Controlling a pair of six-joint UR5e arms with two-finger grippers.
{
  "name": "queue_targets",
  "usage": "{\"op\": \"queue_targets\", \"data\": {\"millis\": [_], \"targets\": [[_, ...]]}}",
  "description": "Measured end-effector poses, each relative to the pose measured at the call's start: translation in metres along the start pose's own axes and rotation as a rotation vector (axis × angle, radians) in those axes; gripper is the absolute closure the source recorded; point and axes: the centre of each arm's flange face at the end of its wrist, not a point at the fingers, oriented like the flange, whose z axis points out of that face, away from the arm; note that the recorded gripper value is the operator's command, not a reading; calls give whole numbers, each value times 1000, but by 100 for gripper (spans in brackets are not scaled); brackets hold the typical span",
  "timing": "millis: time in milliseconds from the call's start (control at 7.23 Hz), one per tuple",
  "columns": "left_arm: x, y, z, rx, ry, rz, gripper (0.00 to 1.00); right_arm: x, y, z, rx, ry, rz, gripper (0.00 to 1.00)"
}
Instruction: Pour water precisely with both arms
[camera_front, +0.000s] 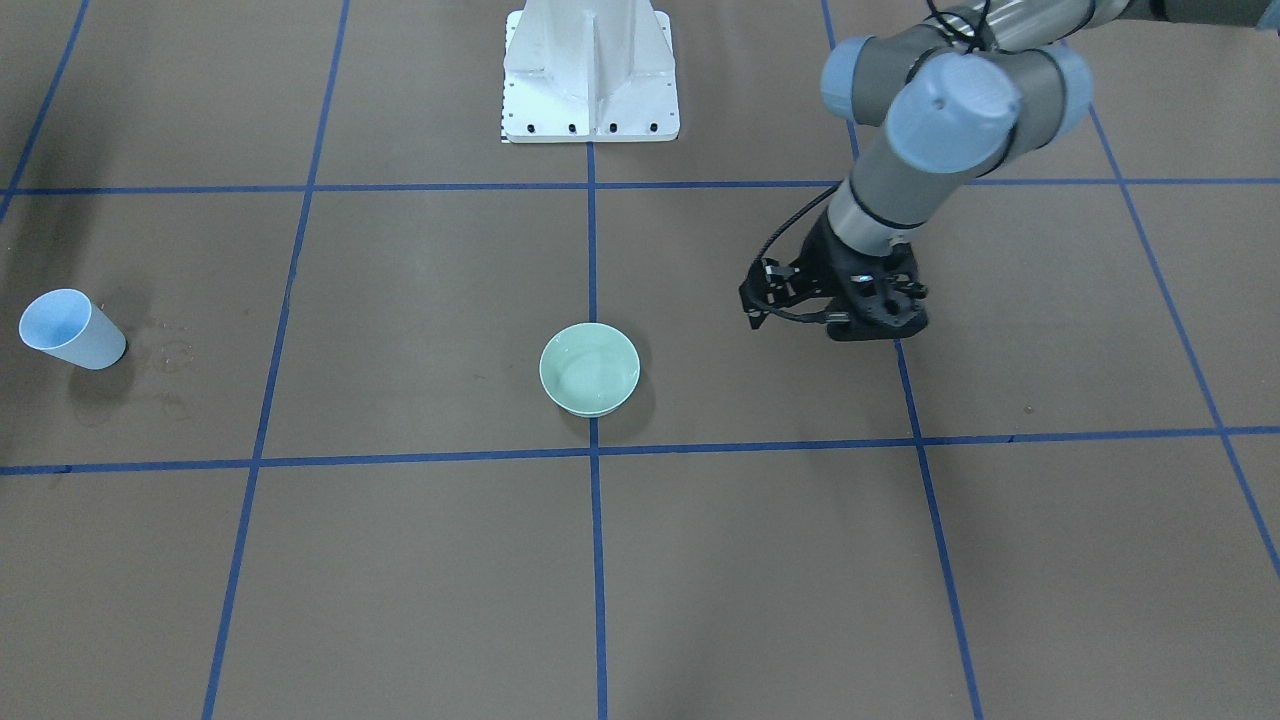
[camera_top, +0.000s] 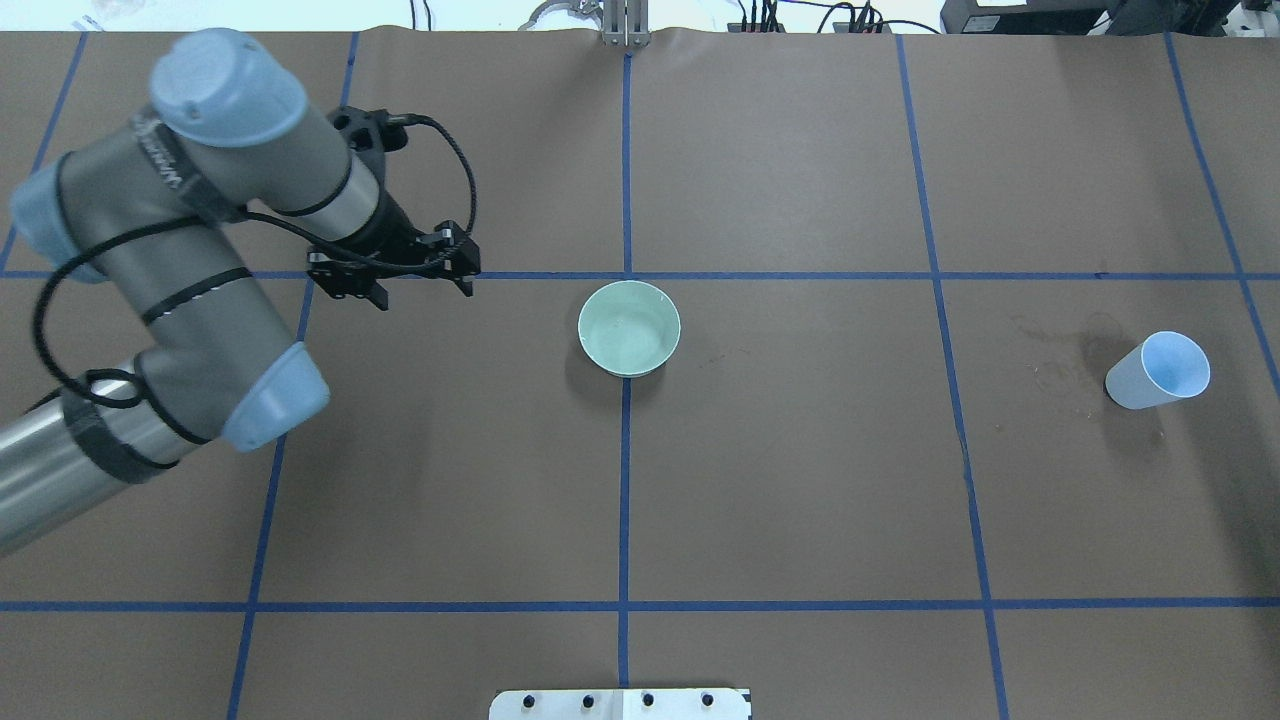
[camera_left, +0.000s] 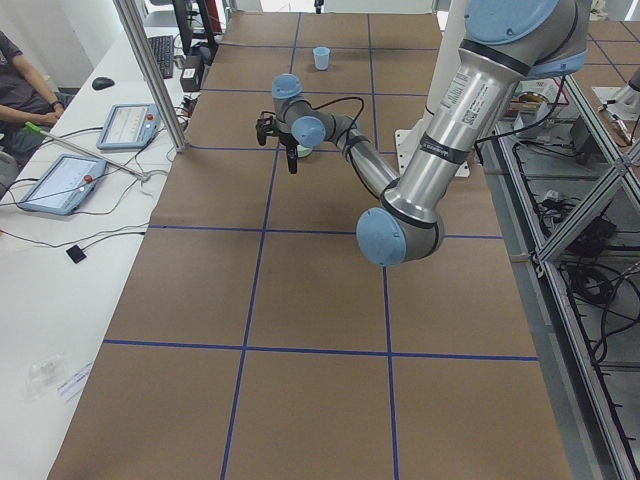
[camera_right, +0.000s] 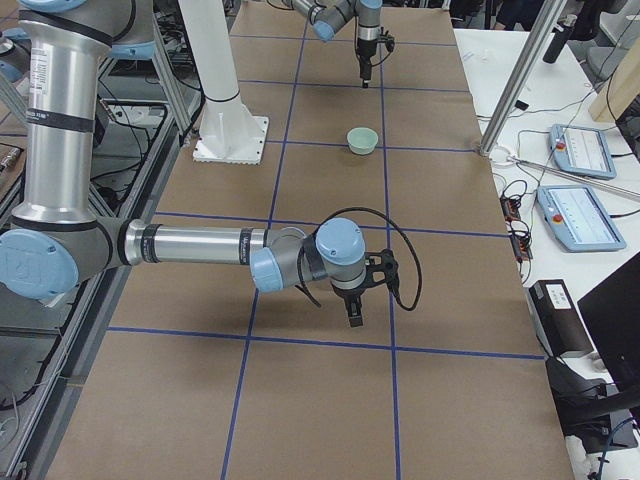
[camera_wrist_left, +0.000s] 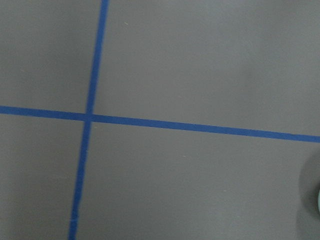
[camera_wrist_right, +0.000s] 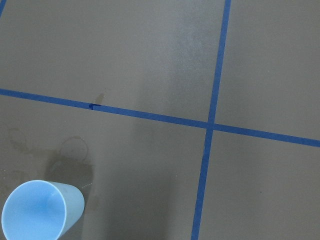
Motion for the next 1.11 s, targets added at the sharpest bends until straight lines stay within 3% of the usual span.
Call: {"op": "queue_targets", "data": {"millis": [415,830,968,1107], "targets": [[85,13,55,-22,-31,0,1,2,-3,-4,-30,-22,-18,1],[97,18,90,-15,-38,-16,10,2,-4,-7,-26,-30,-19,1],[97,18,95,-16,-38,-17,17,2,-4,-9,-23,-32,-18,1],[96,18,100,-17,-39,-19,30,2,-3,-10,-21,-33,-17,1]]}}
